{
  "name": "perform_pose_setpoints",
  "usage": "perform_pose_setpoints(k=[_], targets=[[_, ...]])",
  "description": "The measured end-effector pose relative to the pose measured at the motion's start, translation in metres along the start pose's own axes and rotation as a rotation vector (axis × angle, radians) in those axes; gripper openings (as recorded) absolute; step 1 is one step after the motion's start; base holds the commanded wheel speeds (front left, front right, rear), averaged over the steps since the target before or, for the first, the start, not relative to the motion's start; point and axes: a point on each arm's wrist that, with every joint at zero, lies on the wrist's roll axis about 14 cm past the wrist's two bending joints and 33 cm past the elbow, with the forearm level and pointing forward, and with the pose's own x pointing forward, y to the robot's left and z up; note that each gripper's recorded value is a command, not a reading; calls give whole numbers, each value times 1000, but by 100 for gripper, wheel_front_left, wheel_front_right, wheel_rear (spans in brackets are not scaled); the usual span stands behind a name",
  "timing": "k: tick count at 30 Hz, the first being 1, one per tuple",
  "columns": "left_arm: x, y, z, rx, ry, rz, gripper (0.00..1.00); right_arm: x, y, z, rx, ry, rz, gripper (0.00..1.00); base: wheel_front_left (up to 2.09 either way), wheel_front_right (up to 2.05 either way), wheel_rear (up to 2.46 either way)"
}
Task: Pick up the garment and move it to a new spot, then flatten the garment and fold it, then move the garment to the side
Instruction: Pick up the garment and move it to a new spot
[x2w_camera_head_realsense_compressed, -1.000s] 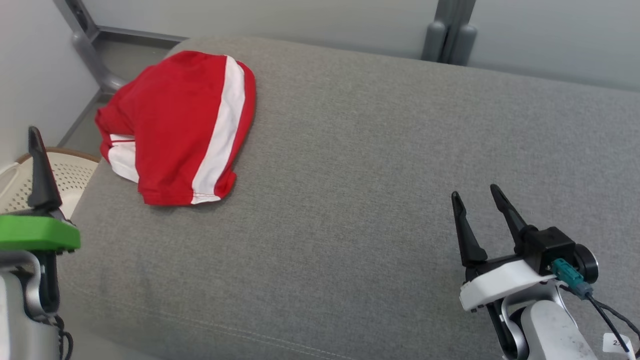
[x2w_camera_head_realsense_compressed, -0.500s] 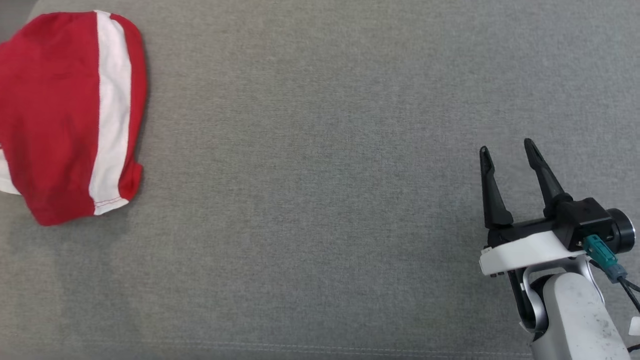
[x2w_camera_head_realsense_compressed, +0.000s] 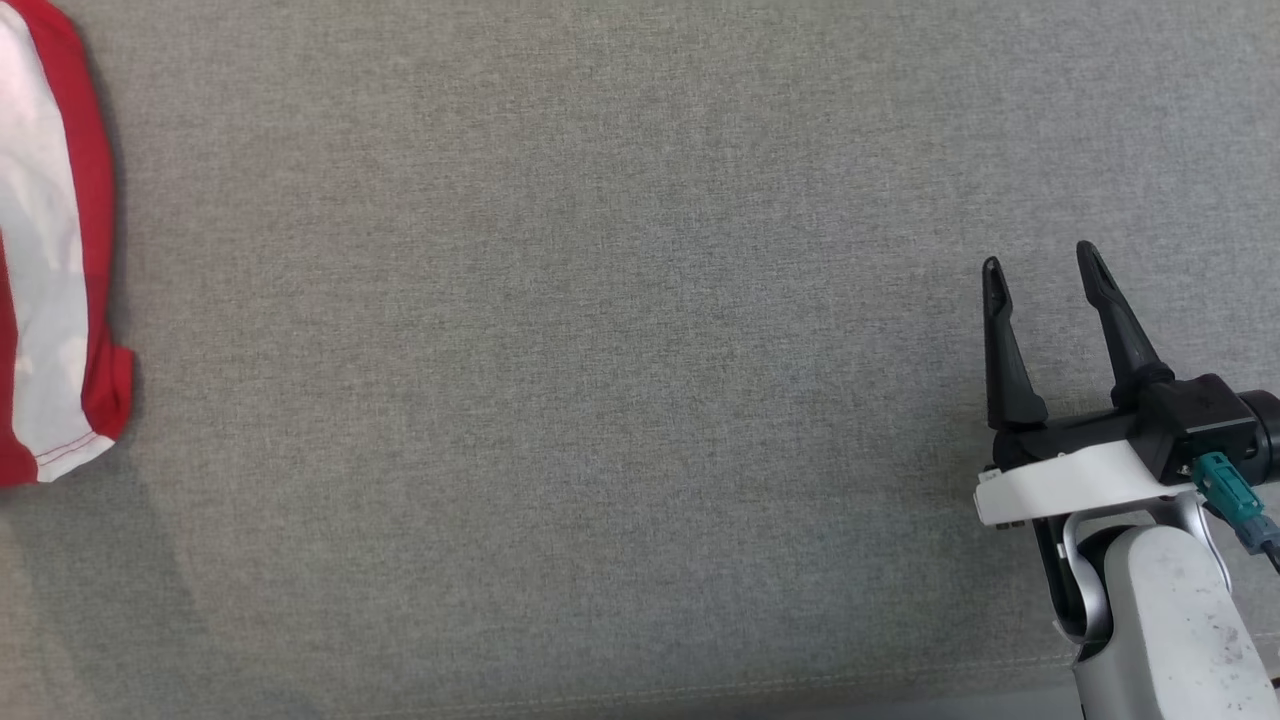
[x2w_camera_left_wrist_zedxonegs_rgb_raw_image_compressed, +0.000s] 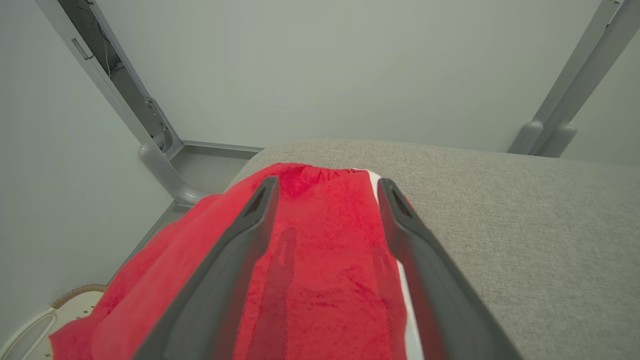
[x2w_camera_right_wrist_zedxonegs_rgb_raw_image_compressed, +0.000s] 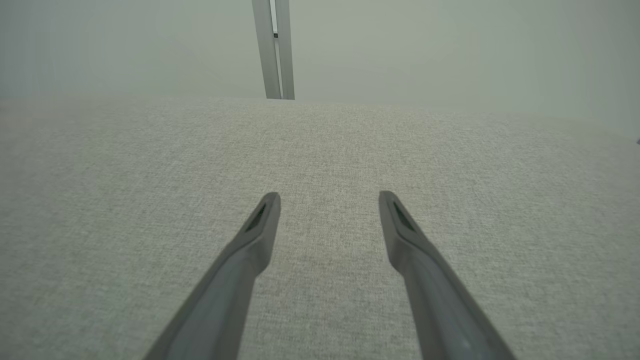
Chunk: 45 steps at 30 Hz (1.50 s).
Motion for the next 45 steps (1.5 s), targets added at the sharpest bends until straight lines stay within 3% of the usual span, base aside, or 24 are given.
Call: perform_pose_setpoints(k=[12, 13, 14, 19, 25, 36, 45], targets=[[-16, -8, -87, -43, 422, -28, 100, -2, -2, 1, -6, 6, -6, 100, 0, 0, 0], [-18, -7, -91, -41, 449, -27, 88, -3, -2, 1, -6, 5, -4, 100, 0, 0, 0], [-20, -6, -93, -37, 466, -27, 1, -3, -1, 2, -5, 4, -3, 100, 0, 0, 0], [-23, -2, -97, -31, 494, -22, 0, -5, -1, 3, -2, 3, -3, 100, 0, 0, 0], [-17, 3, -68, -13, 373, -16, 0, -8, -1, 8, 5, -6, -4, 100, 0, 0, 0], [-17, 7, 62, 67, -35, -35, 0, -16, 14, 25, 53, -47, 27, 100, 0, 0, 0], [-49, -42, 193, 145, -375, -171, 0, -31, 22, 43, 96, -87, 40, 100, 0, 0, 0]])
